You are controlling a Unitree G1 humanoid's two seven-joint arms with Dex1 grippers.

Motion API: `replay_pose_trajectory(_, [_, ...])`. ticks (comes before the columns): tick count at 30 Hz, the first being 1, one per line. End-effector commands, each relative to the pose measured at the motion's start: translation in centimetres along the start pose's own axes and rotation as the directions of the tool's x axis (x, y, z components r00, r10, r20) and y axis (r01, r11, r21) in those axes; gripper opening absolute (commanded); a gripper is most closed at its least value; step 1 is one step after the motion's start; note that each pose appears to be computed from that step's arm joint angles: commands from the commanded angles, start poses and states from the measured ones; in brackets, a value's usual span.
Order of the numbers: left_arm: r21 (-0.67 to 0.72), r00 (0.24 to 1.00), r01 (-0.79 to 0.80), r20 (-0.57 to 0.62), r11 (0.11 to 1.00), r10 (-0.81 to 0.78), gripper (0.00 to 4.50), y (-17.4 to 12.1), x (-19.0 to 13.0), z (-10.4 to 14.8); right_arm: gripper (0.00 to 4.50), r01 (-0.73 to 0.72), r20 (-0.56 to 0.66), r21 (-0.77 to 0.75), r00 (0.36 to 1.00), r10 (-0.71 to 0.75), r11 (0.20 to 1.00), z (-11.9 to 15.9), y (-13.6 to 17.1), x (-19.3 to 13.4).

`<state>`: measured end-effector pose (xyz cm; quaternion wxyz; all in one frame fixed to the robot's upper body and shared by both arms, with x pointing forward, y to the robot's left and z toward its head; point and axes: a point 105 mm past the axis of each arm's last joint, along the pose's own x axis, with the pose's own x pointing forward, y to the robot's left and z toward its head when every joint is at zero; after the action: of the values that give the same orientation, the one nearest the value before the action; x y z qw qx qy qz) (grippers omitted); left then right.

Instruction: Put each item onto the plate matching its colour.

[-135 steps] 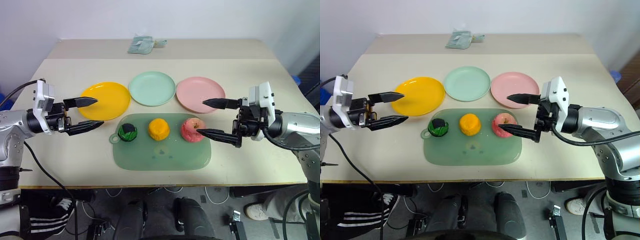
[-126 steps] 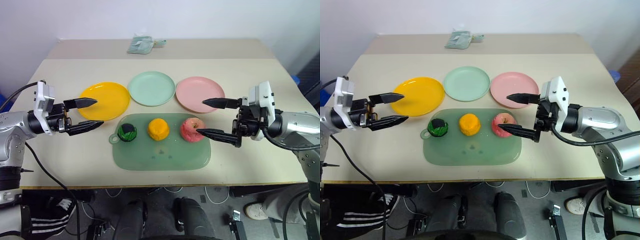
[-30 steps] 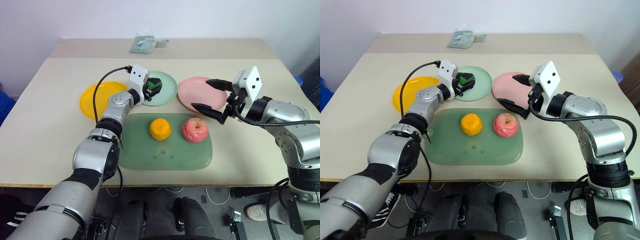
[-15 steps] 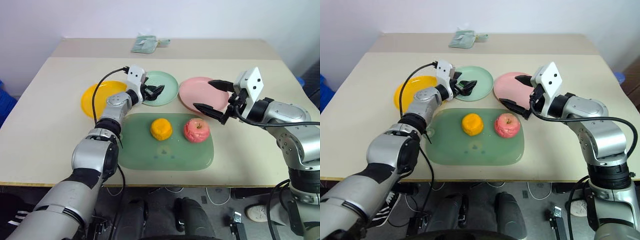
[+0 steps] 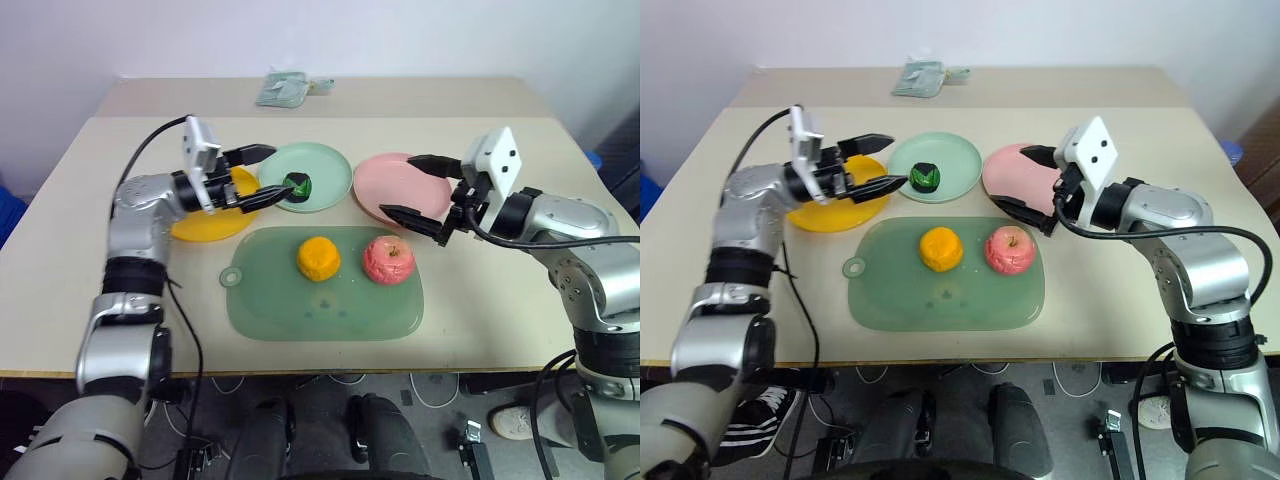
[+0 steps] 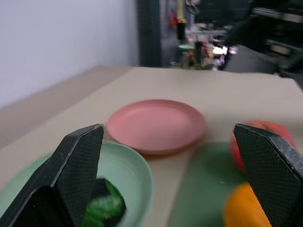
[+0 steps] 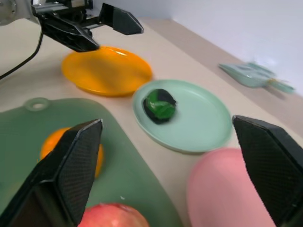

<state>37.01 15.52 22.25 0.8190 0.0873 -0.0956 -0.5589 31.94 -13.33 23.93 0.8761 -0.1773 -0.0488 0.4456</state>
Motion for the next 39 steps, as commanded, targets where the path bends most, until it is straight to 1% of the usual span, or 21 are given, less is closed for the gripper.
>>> replay_pose_trajectory(1, [0.005,1.000,0.006,-0.030,1.000,-0.006,4.46,-0.2,-2.0,0.6,4.50,-0.063,0.025,0.006,0.998,0.063,0.998,0.9,1.3,1.4])
replay_pose_trajectory(2, [0.013,0.999,0.016,-0.051,1.000,-0.015,4.46,-0.5,-2.5,0.4,4.50,-0.079,0.019,0.018,0.997,0.079,0.997,0.8,1.7,2.0])
replay_pose_trajectory(6, [0.016,0.997,0.022,-0.073,1.000,-0.021,4.46,-1.3,-3.8,0.4,4.50,-0.132,0.009,0.048,0.991,0.131,0.990,0.7,3.3,3.3])
replay_pose_trajectory(8, [0.003,0.994,0.038,-0.104,0.999,-0.037,4.46,-2.0,-4.5,0.0,4.50,-0.142,-0.005,0.054,0.990,0.142,0.988,0.7,3.6,3.7])
replay_pose_trajectory(10, [-0.001,0.990,0.052,-0.131,0.999,-0.051,4.46,-2.7,-5.0,-0.5,4.50,-0.151,-0.017,0.040,0.988,0.152,0.988,0.7,4.0,4.2])
replay_pose_trajectory(12, [-0.002,0.990,0.038,-0.134,0.999,-0.038,4.46,-2.9,-5.3,-0.6,4.50,-0.168,-0.025,0.021,0.985,0.168,0.986,0.8,4.4,4.4])
replay_pose_trajectory(17, [0.025,0.994,-0.021,-0.103,0.999,0.024,4.46,-2.2,-5.2,-0.1,4.50,-0.149,-0.014,0.028,0.989,0.150,0.988,1.0,3.7,4.1])
replay_pose_trajectory(25, [0.010,0.995,-0.013,-0.095,1.000,0.014,4.46,-2.4,-4.8,-0.2,4.50,-0.155,-0.007,0.027,0.988,0.155,0.988,1.2,3.4,3.7])
replay_pose_trajectory(29, [-0.021,0.996,0.059,-0.065,0.998,-0.060,4.46,-3.6,-2.9,-0.6,4.50,-0.151,-0.022,0.034,0.988,0.152,0.988,0.9,3.2,3.3])
replay_pose_trajectory(31, [-0.037,0.990,0.120,-0.068,0.992,-0.122,4.46,-4.8,-1.8,-1.3,4.50,-0.167,-0.041,0.040,0.985,0.169,0.985,0.5,3.2,2.5])
replay_pose_trajectory(33, [-0.041,0.987,0.144,-0.066,0.989,-0.147,4.46,-5.5,-0.6,-1.8,4.50,-0.214,-0.050,0.035,0.975,0.215,0.976,0.4,3.6,1.1])
replay_pose_trajectory(36, [-0.022,0.980,0.177,-0.085,0.984,-0.178,4.46,-6.3,1.2,-2.9,4.50,-0.266,-0.071,0.039,0.961,0.269,0.963,0.2,3.9,-1.0])
replay_pose_trajectory(38, [0.015,0.974,0.195,-0.118,0.981,-0.192,4.46,-6.5,1.8,-3.8,4.50,-0.266,-0.088,0.033,0.959,0.268,0.963,0.0,3.8,-1.6])
replay_pose_trajectory(39, [0.021,0.976,0.190,-0.111,0.982,-0.187,4.46,-6.4,2.1,-3.9,4.50,-0.262,-0.095,0.032,0.960,0.264,0.965,-0.1,3.7,-1.7])
